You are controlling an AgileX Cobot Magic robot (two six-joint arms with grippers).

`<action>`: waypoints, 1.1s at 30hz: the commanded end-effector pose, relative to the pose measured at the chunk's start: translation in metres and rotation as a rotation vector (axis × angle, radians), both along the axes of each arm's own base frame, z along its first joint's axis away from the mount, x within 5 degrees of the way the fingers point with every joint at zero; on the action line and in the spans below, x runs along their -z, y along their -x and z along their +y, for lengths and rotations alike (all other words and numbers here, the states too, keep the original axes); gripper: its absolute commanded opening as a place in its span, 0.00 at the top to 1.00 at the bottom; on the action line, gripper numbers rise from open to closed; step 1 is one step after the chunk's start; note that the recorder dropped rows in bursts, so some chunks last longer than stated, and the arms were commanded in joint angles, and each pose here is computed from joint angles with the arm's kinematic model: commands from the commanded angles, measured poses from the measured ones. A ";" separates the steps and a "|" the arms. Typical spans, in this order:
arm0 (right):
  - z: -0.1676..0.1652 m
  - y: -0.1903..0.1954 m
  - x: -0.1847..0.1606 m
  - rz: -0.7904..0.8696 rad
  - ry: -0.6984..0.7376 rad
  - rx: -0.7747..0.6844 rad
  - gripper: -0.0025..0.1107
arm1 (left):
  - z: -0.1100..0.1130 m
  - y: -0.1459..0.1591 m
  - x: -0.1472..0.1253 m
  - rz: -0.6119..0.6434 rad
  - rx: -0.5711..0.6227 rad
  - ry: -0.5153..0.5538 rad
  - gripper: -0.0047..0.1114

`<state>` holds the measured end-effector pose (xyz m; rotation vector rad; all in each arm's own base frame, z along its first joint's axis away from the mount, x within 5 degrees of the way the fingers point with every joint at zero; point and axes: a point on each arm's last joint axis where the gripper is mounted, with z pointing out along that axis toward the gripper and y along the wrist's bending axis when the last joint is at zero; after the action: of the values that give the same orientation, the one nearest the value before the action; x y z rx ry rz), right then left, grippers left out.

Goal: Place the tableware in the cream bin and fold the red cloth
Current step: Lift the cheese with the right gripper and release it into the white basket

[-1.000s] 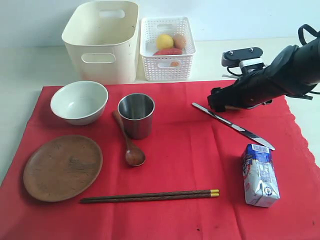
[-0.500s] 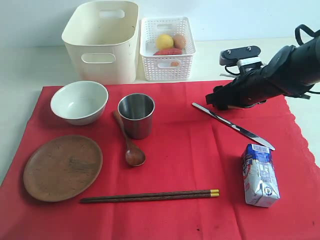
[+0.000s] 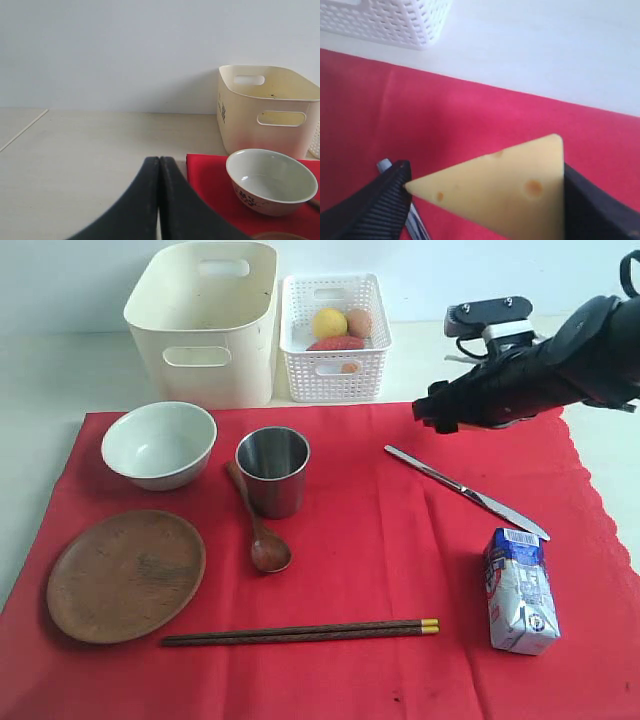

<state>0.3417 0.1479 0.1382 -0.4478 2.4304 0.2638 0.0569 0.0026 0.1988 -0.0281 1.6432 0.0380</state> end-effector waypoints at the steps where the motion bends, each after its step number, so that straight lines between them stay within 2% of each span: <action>1: 0.002 0.004 -0.028 -0.035 -0.040 -0.021 0.98 | 0.000 0.000 -0.001 -0.007 -0.002 0.005 0.96; 6: 0.001 0.007 -0.043 -0.062 -0.077 -0.006 0.98 | 0.000 0.000 -0.001 -0.007 -0.002 0.005 0.96; 13: 0.001 0.003 -0.048 -0.106 -0.073 0.008 0.98 | 0.000 0.000 -0.001 -0.007 -0.002 0.005 0.96; 19: 0.010 -0.008 -0.061 -0.108 -0.106 -0.029 0.98 | 0.000 0.000 -0.001 -0.007 -0.002 0.005 0.96; 25: 0.018 -0.028 -0.057 -0.114 -0.123 -0.019 0.98 | 0.000 0.000 -0.001 -0.007 -0.002 0.005 0.96; 30: 0.045 -0.040 -0.060 -0.176 -0.097 -0.115 0.98 | 0.000 0.000 -0.001 -0.007 -0.002 0.005 0.96; 31: 0.060 -0.045 -0.062 -0.225 -0.074 -0.164 0.98 | 0.000 0.000 -0.001 -0.007 -0.002 0.005 0.96; 33: 0.080 -0.054 -0.060 -0.292 -0.066 -0.170 0.98 | 0.000 0.000 -0.001 -0.007 -0.002 0.005 0.96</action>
<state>0.3872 0.2114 0.1981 -0.5989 2.1649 0.3624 0.0569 0.0026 0.1988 -0.0281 1.6432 0.0380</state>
